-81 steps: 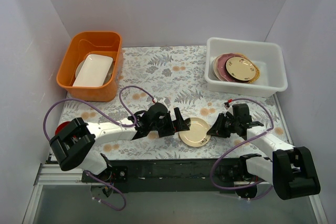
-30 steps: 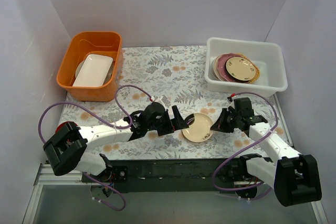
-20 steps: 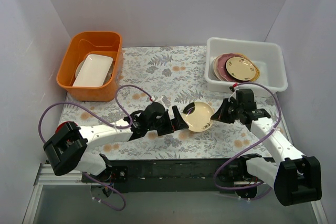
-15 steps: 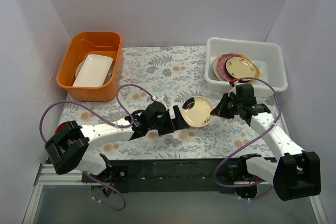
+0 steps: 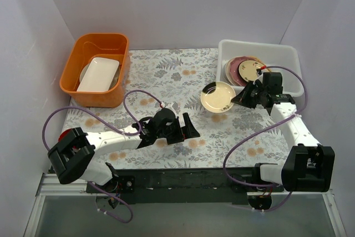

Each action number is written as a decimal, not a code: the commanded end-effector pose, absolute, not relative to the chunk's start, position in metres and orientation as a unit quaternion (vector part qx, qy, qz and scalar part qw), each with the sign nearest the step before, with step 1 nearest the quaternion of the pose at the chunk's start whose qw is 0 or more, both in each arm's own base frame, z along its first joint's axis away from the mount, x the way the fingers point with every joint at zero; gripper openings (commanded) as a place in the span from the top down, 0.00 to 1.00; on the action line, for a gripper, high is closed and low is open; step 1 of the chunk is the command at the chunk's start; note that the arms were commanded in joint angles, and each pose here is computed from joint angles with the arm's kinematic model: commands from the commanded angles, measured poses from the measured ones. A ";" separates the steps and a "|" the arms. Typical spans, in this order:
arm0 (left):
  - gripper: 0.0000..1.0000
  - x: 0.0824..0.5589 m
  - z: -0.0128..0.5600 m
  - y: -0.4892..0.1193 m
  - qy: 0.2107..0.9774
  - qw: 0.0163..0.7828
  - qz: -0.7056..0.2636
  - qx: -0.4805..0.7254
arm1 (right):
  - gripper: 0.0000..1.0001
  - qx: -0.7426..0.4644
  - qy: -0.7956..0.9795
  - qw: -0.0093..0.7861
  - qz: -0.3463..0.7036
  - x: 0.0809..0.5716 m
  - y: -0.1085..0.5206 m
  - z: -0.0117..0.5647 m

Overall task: Place the plates into the plastic bin on the countertop
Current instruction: Place the plate in the plastic bin.

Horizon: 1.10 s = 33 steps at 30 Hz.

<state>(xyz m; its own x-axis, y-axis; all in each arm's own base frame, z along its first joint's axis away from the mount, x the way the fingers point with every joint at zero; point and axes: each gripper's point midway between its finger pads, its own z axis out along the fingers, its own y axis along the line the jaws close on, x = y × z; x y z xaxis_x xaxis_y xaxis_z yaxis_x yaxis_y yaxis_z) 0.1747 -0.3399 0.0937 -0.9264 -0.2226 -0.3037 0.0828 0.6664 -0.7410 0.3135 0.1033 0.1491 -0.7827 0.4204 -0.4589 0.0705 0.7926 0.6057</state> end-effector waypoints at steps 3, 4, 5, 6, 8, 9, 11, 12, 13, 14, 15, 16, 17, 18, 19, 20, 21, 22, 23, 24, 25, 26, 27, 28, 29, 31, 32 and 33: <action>0.02 0.177 0.103 -0.343 0.887 0.196 -0.418 -0.035 | 0.99 0.134 0.873 0.344 0.318 0.342 0.085 0.183; 0.02 0.177 0.102 -0.343 0.887 0.194 -0.417 -0.034 | 0.99 0.139 0.869 0.350 0.322 0.345 0.080 0.187; 0.02 0.178 0.102 -0.345 0.888 0.195 -0.416 -0.033 | 0.99 0.142 0.867 0.351 0.324 0.348 0.077 0.188; 0.02 0.179 0.102 -0.345 0.889 0.194 -0.413 -0.031 | 0.99 0.145 0.866 0.350 0.325 0.351 0.075 0.188; 0.02 0.181 0.106 -0.348 0.888 0.196 -0.415 -0.028 | 0.99 0.153 0.861 0.357 0.329 0.357 0.065 0.195; 0.02 0.181 0.104 -0.348 0.888 0.195 -0.416 -0.028 | 0.99 0.157 0.860 0.357 0.329 0.360 0.062 0.194; 0.02 0.181 0.103 -0.349 0.889 0.195 -0.415 -0.028 | 0.99 0.168 0.853 0.365 0.333 0.366 0.052 0.200; 0.02 0.180 0.101 -0.348 0.891 0.191 -0.411 -0.028 | 0.99 0.172 0.851 0.366 0.334 0.369 0.049 0.199; 0.02 0.180 0.101 -0.349 0.891 0.190 -0.411 -0.027 | 0.99 0.180 0.845 0.372 0.339 0.373 0.043 0.202; 0.02 0.180 0.101 -0.349 0.892 0.189 -0.410 -0.026 | 0.99 0.181 0.842 0.376 0.341 0.377 0.040 0.205; 0.02 0.181 0.101 -0.349 0.892 0.191 -0.408 -0.025 | 0.99 0.187 0.842 0.373 0.341 0.381 0.036 0.203; 0.02 0.181 0.101 -0.349 0.892 0.191 -0.408 -0.025 | 0.99 0.194 0.841 0.374 0.341 0.384 0.030 0.203; 0.02 0.181 0.101 -0.349 0.892 0.192 -0.407 -0.026 | 0.99 0.194 0.836 0.380 0.344 0.390 0.027 0.211; 0.02 0.182 0.101 -0.349 0.892 0.193 -0.407 -0.026 | 0.99 0.198 0.836 0.378 0.346 0.394 0.024 0.209; 0.02 0.181 0.098 -0.349 0.894 0.191 -0.405 -0.025 | 0.99 0.204 0.834 0.380 0.344 0.398 0.018 0.211; 0.02 0.182 0.098 -0.350 0.894 0.190 -0.406 -0.025 | 0.99 0.206 0.832 0.384 0.344 0.402 0.015 0.214; 0.02 0.181 0.096 -0.350 0.895 0.188 -0.404 -0.025 | 0.99 0.209 0.830 0.386 0.343 0.408 0.010 0.216; 0.02 0.181 0.096 -0.350 0.895 0.187 -0.404 -0.025 | 0.99 0.212 0.828 0.391 0.342 0.412 0.005 0.219; 0.02 0.181 0.094 -0.351 0.896 0.185 -0.403 -0.023 | 0.99 0.217 0.826 0.392 0.342 0.416 0.002 0.220; 0.02 0.182 0.094 -0.352 0.896 0.184 -0.403 -0.023 | 0.99 0.219 0.825 0.392 0.343 0.422 -0.002 0.222; 0.02 0.181 0.094 -0.353 0.896 0.183 -0.404 -0.021 | 0.99 0.222 0.823 0.393 0.345 0.424 -0.005 0.223; 0.02 0.181 0.093 -0.353 0.897 0.182 -0.402 -0.021 | 0.99 0.223 0.822 0.395 0.344 0.427 -0.008 0.224; 0.02 0.181 0.092 -0.353 0.897 0.179 -0.402 -0.021 | 0.99 0.227 0.821 0.395 0.343 0.432 -0.011 0.224; 0.02 0.180 0.092 -0.353 0.897 0.178 -0.403 -0.021 | 0.99 0.232 0.820 0.397 0.342 0.434 -0.016 0.224; 0.02 0.180 0.091 -0.353 0.898 0.177 -0.403 -0.021 | 0.99 0.234 0.819 0.396 0.343 0.436 -0.018 0.223; 0.02 0.178 0.089 -0.352 0.899 0.174 -0.402 -0.024 | 0.99 0.243 0.817 0.394 0.342 0.440 -0.024 0.219; 0.02 0.179 0.091 -0.353 0.897 0.176 -0.406 -0.024 | 0.99 0.246 0.816 0.393 0.344 0.441 -0.026 0.218; 0.02 0.178 0.092 -0.352 0.896 0.176 -0.407 -0.025 | 0.99 0.252 0.815 0.390 0.346 0.443 -0.029 0.215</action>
<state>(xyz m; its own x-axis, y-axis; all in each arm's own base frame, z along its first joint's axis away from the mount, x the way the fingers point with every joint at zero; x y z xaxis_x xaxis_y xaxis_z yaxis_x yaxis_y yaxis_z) 0.1755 -0.3472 0.0787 -0.9410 -0.1867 -0.2821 0.0780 0.6918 -0.7179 0.4274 -0.0195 0.1941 -0.6042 0.6680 -0.4345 0.1926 0.6515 0.7338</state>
